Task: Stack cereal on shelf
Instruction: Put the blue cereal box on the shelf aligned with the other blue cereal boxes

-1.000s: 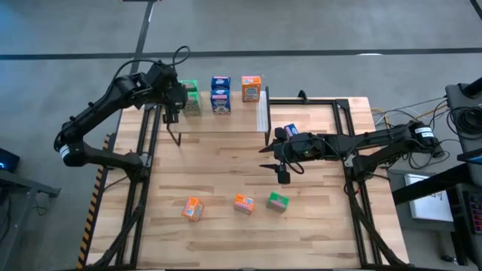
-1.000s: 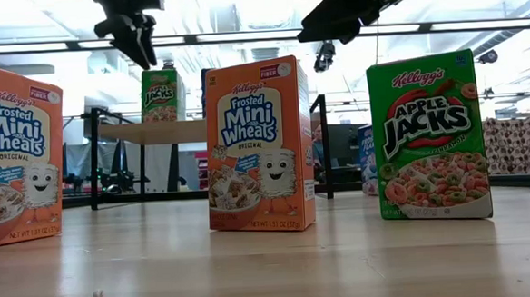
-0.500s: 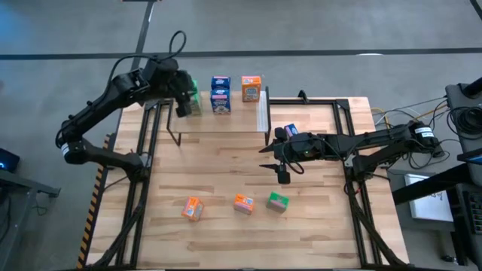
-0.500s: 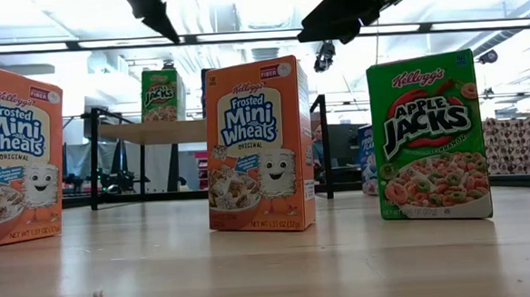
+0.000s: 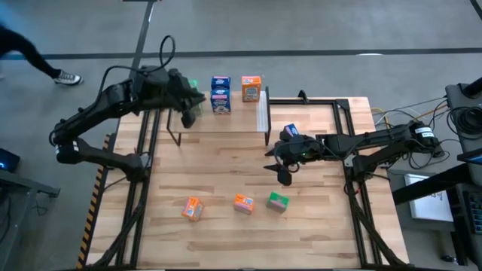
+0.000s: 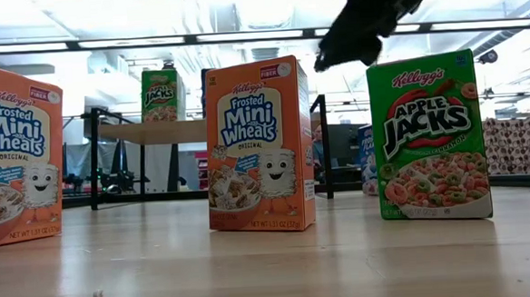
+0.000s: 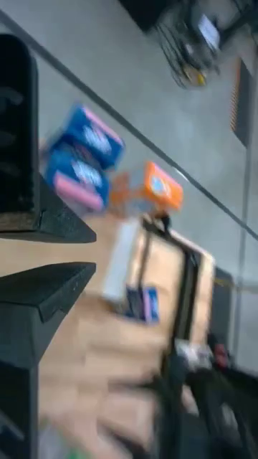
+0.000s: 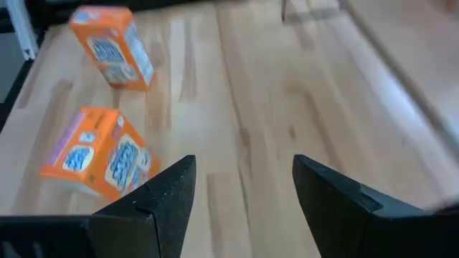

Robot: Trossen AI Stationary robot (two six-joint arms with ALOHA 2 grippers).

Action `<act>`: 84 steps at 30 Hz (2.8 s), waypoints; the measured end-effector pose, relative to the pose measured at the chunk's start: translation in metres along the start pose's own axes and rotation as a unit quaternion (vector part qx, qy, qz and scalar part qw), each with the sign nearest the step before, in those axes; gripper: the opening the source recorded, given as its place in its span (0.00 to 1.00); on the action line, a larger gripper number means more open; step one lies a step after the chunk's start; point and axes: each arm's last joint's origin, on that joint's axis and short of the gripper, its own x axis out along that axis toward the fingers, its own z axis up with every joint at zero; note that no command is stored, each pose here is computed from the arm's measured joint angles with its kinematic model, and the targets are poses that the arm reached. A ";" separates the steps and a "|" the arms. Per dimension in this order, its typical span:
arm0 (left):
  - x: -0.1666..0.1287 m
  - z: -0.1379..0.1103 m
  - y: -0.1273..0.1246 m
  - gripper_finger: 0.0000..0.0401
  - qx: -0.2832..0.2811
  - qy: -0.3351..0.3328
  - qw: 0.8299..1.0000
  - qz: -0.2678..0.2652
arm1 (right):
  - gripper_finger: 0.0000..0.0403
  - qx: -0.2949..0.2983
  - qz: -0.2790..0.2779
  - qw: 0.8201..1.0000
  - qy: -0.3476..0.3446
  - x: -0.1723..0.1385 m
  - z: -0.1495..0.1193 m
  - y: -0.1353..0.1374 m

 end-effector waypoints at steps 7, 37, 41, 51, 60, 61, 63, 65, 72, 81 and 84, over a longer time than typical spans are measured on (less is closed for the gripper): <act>-0.007 0.003 -0.049 0.08 0.033 -0.045 0.997 -0.062 | 0.55 0.083 -0.015 0.995 0.056 -0.008 0.002 0.000; 0.008 -0.060 -0.118 0.08 0.064 -0.094 0.988 -0.100 | 0.55 0.276 -0.232 0.911 0.198 -0.048 -0.004 -0.110; 0.008 -0.061 -0.118 0.08 0.067 -0.094 0.988 -0.100 | 0.55 0.272 -0.234 0.908 0.216 -0.038 -0.007 -0.114; 0.009 -0.061 -0.119 0.08 0.069 -0.092 0.988 -0.099 | 0.55 0.266 -0.247 0.896 0.257 -0.016 -0.017 -0.121; 0.010 -0.062 -0.119 0.08 0.070 -0.091 0.988 -0.099 | 0.55 0.258 -0.245 0.896 0.266 -0.009 -0.019 -0.123; 0.010 -0.062 -0.119 0.08 0.070 -0.091 0.988 -0.099 | 0.55 0.258 -0.245 0.895 0.267 -0.008 -0.019 -0.123; 0.010 -0.062 -0.119 0.08 0.070 -0.091 0.988 -0.099 | 0.54 0.258 -0.246 0.895 0.269 -0.007 -0.020 -0.124; 0.010 -0.062 -0.119 0.08 0.070 -0.091 0.988 -0.099 | 0.52 0.258 -0.245 0.894 0.271 -0.006 -0.020 -0.124; 0.010 -0.062 -0.119 0.08 0.070 -0.091 0.988 -0.099 | 0.40 0.259 -0.243 0.895 0.271 -0.006 -0.020 -0.124; 0.007 -0.062 -0.117 0.08 0.086 -0.096 0.987 -0.098 | 0.36 0.262 -0.235 0.897 0.267 -0.016 -0.018 -0.120; 0.006 -0.063 -0.116 0.08 0.094 -0.097 0.986 -0.097 | 0.36 0.266 -0.229 0.898 0.267 -0.028 -0.013 -0.116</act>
